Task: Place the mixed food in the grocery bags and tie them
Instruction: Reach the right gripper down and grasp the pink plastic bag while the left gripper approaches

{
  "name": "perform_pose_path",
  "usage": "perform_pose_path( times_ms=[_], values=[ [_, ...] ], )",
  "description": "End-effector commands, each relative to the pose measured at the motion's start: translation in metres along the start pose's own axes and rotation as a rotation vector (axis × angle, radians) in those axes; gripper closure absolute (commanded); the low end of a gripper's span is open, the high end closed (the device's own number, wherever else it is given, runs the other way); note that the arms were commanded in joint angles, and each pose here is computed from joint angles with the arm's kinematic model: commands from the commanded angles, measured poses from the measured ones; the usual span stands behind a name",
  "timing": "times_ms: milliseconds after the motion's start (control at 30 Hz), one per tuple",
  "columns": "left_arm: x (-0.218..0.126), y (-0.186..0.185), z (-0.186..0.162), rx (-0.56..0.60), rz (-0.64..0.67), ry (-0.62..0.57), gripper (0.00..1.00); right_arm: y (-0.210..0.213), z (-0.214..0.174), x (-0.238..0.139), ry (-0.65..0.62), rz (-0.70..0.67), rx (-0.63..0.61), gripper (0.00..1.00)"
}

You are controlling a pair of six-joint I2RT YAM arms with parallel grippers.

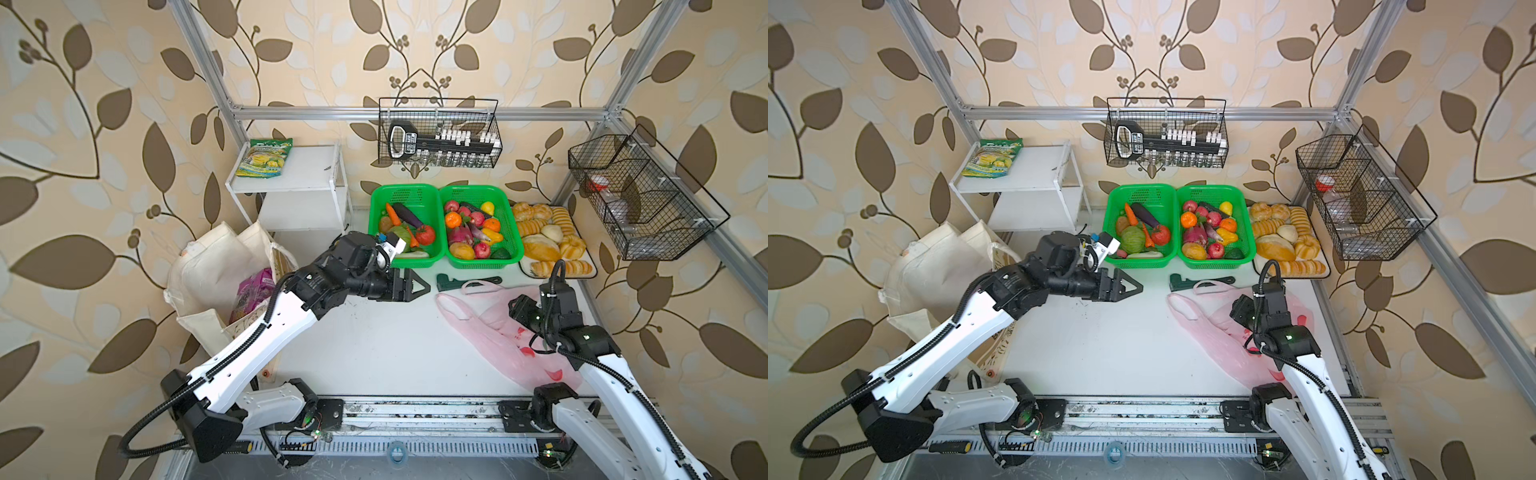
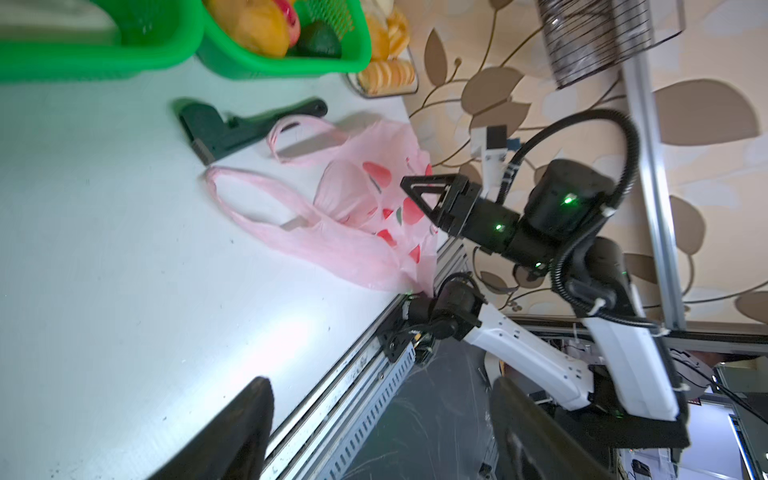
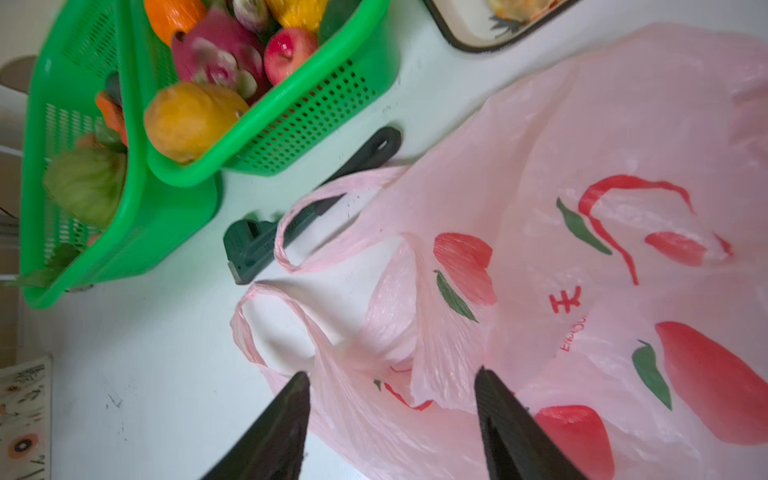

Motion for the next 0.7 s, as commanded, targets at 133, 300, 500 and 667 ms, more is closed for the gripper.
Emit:
perform_pose_path(
  times_ms=[133, 300, 500, 667],
  values=[
    [0.008, 0.015, 0.013, -0.024, 0.098, -0.115, 0.17, 0.002, -0.022, 0.024, 0.162, -0.122, -0.116, 0.40],
    [0.008, 0.023, 0.013, -0.032, 0.138, -0.138, 0.16, 0.000, -0.028, 0.042, 0.155, -0.184, -0.129, 0.42],
    [0.008, 0.035, 0.010, -0.048, 0.189, -0.139, 0.16, -0.012, -0.031, 0.055, 0.160, -0.261, -0.182, 0.64],
    [0.004, 0.042, 0.011, -0.046, 0.235, -0.167, 0.16, -0.009, -0.032, 0.047, 0.173, -0.254, -0.256, 0.90]
  ],
)
Point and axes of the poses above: each gripper's point midway between its finger pads, its own x axis out along the fingers, its own y axis along the line the jaws close on, z = x × y, the point moved 4 cm from there along -x, back along the fingers, and after that the axes turned 8 degrees about -x, right-handed, at the moved point
